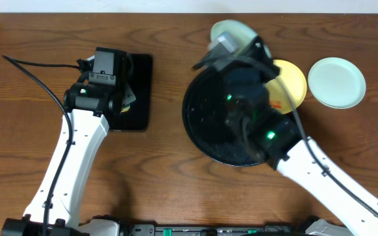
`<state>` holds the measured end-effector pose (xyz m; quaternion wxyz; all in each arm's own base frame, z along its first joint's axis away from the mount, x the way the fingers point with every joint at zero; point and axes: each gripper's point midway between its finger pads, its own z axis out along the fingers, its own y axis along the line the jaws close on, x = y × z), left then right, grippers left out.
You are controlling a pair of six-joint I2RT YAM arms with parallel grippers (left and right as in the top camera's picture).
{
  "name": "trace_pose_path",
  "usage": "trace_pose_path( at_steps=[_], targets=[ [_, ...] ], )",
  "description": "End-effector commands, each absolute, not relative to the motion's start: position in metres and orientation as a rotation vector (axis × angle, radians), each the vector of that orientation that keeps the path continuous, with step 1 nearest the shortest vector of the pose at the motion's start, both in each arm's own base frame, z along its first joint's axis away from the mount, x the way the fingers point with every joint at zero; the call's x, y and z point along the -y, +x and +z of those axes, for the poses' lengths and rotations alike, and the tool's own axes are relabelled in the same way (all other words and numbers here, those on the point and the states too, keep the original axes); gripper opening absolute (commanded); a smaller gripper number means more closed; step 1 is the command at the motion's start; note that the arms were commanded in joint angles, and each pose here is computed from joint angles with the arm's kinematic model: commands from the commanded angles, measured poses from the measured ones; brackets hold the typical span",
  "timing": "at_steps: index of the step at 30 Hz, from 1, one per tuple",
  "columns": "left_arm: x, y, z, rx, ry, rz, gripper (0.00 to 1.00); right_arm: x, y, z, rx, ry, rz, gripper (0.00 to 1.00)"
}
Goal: Clean dirty plates on tray and stack at the side
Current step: 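Lift the cleaned green plate with the right gripper and carry it right, then lower the green plate onto the other green plate and release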
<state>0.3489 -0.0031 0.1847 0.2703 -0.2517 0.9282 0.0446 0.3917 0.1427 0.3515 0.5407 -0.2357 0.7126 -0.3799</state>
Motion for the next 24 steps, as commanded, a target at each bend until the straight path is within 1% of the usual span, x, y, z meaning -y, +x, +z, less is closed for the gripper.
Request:
trace_pose_path(
  at_steps=[1,4,7,11,13,15,19,24],
  targets=[
    [0.0,0.347,0.181,-2.518,-0.667,0.142,0.07,-0.103,0.405,0.343,-1.785,-0.182,-0.65,0.01],
    [0.0,0.347,0.181,-2.519,-0.667,0.142,0.08,-0.077,0.418,0.306,-1.931,-0.117,-0.463,0.01],
    [0.0,0.347,0.181,-2.519,-0.668,0.141,0.07,-0.044,0.426,0.274,-2.076,0.038,-0.189,0.01],
    [0.0,0.346,0.18,-2.519,-0.668,0.142,0.08,0.011,0.429,0.253,-2.155,0.288,0.194,0.01],
    [0.0,0.347,0.18,-2.52,-0.668,0.143,0.07,0.047,0.426,0.246,-2.154,0.427,0.287,0.01],
    [0.001,0.347,0.179,-2.523,-0.668,0.144,0.08,0.088,0.42,0.233,-2.159,0.565,0.294,0.01],
    [0.002,0.348,0.172,-2.545,-0.667,0.142,0.07,0.156,0.403,0.194,-2.196,0.795,0.182,0.01],
    [0.01,0.351,0.16,-2.59,-0.66,0.106,0.08,0.193,0.4,0.148,-2.238,0.946,0.121,0.01]
  ],
)
